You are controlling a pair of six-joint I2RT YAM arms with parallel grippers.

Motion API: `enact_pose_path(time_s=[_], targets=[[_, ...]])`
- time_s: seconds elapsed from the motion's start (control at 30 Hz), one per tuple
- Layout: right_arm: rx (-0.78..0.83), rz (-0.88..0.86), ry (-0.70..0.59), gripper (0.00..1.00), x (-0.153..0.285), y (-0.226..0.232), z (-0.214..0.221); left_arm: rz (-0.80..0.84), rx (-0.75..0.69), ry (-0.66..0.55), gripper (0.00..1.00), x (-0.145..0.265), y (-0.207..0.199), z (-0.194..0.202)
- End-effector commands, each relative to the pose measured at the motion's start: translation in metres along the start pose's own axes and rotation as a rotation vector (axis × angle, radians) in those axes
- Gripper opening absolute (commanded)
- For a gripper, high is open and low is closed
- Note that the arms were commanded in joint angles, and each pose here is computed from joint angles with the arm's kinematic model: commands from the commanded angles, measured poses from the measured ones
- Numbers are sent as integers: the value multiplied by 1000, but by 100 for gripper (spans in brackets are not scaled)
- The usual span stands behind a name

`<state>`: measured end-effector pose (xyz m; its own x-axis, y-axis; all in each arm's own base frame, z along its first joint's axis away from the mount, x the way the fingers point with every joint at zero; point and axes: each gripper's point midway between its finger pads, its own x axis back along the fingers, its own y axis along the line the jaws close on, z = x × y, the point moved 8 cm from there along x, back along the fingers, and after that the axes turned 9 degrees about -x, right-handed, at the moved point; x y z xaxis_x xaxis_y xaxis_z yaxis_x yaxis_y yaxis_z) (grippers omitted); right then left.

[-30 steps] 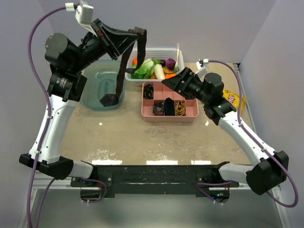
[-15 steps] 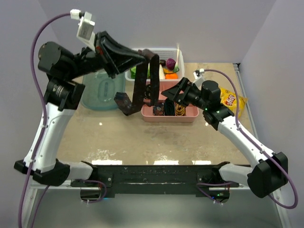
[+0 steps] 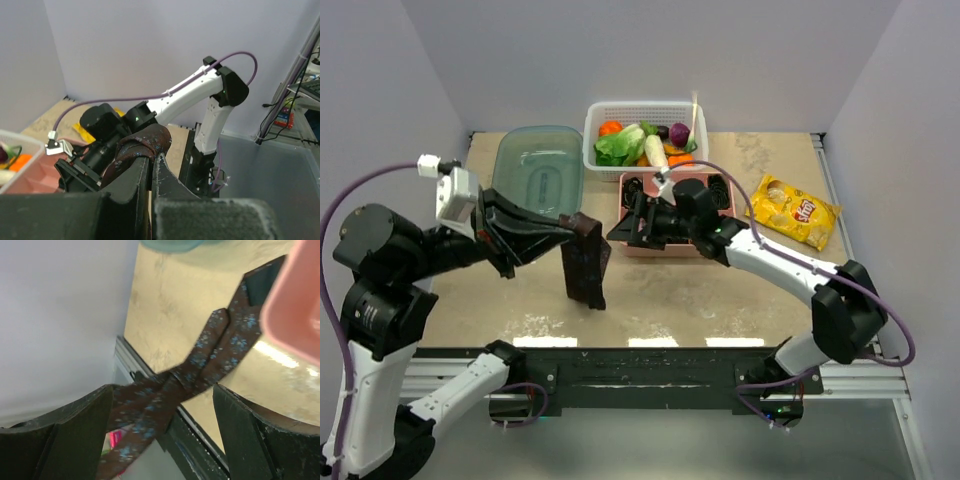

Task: Roll the ties
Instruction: Flatten out the tie at the center of the board.

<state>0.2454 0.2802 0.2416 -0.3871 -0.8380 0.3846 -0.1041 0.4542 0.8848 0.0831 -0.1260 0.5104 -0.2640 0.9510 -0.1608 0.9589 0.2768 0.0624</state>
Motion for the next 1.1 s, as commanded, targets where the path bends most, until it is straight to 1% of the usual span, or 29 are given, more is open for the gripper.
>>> enact_pose_path(time_s=[0.0, 0.07, 0.1, 0.13, 0.17, 0.2, 0.23, 0.3, 0.33, 0.43, 0.47, 0.5, 0.57, 0.7, 0.73, 0.77, 0.83, 0.9, 0.97, 1.07], targets=[[113, 24, 38, 84, -19, 14, 14, -157, 84, 155, 0, 22, -2, 50], [178, 65, 65, 83, -36, 13, 22, -211, 126, 208, 0, 31, -5, 66], [195, 117, 77, 83, -40, 8, 26, -228, 121, 208, 0, 38, -11, 67], [262, 111, 88, 81, -46, 19, 30, -249, 137, 232, 0, 43, -14, 72], [278, 155, 110, 80, -59, 10, 35, -291, 138, 243, 0, 47, -13, 75], [303, 208, 125, 79, -64, 4, 39, -317, 124, 234, 0, 55, -19, 74], [365, 200, 138, 77, -71, 14, 43, -343, 126, 240, 0, 60, -22, 75], [402, 294, 189, 75, -87, -3, 54, -430, 105, 221, 0, 73, -26, 74], [446, 307, 177, 75, -93, 2, 54, -479, 102, 221, 0, 78, -26, 75], [467, 355, 198, 73, -108, -14, 60, -517, 75, 193, 0, 90, -34, 77], [469, 360, 205, 70, -112, -17, 62, -535, 78, 195, 0, 92, -33, 80], [468, 374, 210, 67, -116, -24, 62, -539, 75, 188, 0, 95, -36, 81], [491, 398, 216, 65, -121, -28, 64, -555, 84, 200, 0, 97, -36, 86], [566, 412, 225, 63, -127, -35, 70, -563, 86, 213, 0, 97, -34, 91], [587, 413, 237, 62, -129, -39, 78, -561, 79, 208, 0, 95, -32, 91], [606, 438, 214, 61, -132, -42, 79, -559, 77, 204, 0, 95, -32, 91], [624, 464, 227, 56, -132, -47, 84, -541, 67, 192, 0, 91, -30, 90], [620, 450, 194, 55, -132, -43, 83, -529, 68, 196, 0, 88, -27, 91], [618, 416, 163, 50, -125, -38, 82, -524, 62, 201, 0, 86, -26, 91], [633, 376, 99, 49, -122, -28, 77, -524, 51, 201, 0, 85, -24, 91]])
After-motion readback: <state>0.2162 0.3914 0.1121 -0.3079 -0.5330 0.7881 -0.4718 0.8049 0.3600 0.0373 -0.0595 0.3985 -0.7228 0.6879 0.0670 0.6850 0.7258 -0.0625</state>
